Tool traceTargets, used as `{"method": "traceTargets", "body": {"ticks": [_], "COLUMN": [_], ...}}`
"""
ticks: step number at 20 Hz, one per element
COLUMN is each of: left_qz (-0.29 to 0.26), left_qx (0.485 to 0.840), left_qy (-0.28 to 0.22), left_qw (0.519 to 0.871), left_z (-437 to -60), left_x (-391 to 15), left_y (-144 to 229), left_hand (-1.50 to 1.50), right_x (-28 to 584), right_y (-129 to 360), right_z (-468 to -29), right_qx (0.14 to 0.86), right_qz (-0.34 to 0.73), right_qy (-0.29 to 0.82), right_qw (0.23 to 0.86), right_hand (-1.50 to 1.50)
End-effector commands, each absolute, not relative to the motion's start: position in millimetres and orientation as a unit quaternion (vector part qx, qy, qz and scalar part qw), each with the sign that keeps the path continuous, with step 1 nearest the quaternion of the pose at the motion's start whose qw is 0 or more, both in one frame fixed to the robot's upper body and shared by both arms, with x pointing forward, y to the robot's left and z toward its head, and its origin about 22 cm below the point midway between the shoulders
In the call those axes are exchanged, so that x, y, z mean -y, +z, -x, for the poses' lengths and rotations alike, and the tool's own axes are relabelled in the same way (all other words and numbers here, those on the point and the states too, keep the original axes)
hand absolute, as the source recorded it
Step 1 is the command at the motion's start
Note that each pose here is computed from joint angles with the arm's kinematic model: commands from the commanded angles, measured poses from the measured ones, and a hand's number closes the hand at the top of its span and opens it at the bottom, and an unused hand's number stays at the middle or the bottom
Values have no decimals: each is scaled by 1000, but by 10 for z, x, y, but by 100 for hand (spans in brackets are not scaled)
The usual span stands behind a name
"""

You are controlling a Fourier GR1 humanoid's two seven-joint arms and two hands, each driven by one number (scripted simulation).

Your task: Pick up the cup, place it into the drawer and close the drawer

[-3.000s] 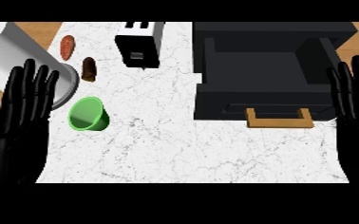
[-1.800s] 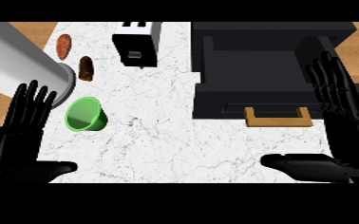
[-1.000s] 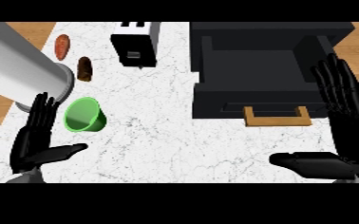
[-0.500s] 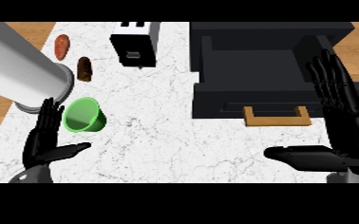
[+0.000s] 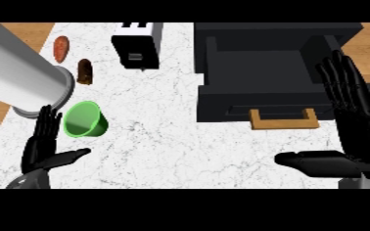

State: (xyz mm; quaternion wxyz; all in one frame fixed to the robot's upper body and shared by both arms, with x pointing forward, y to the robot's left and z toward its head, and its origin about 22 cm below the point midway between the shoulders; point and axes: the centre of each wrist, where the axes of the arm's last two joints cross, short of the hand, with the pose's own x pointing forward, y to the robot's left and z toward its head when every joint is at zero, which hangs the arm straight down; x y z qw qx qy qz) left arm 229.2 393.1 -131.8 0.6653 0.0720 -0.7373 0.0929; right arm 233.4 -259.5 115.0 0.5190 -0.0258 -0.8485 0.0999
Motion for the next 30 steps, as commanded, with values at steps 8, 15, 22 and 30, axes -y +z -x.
{"method": "traceTargets", "body": {"ticks": [8,15,22,30], "left_qz": [-48,-27,29,101], "left_qx": [758,766,777,782], "left_qy": [81,87,105,122], "left_qw": [645,637,620,603], "left_z": [-2234,-2365,-2509,-2553], "left_x": [-3818,-3621,-3549,-3532], "left_y": [-1435,-1452,-1392,-1364], "left_hand": [-150,-150,-150,150], "right_x": [2671,2641,2751,2592], "right_y": [1249,1143,1079,1053], "right_z": [-2441,-2361,-2412,-2323], "right_qx": [847,850,844,847], "right_qz": [20,29,15,6], "right_qy": [104,103,111,101], "right_qw": [521,516,524,521], "right_hand": [-150,-150,-150,-150]}}
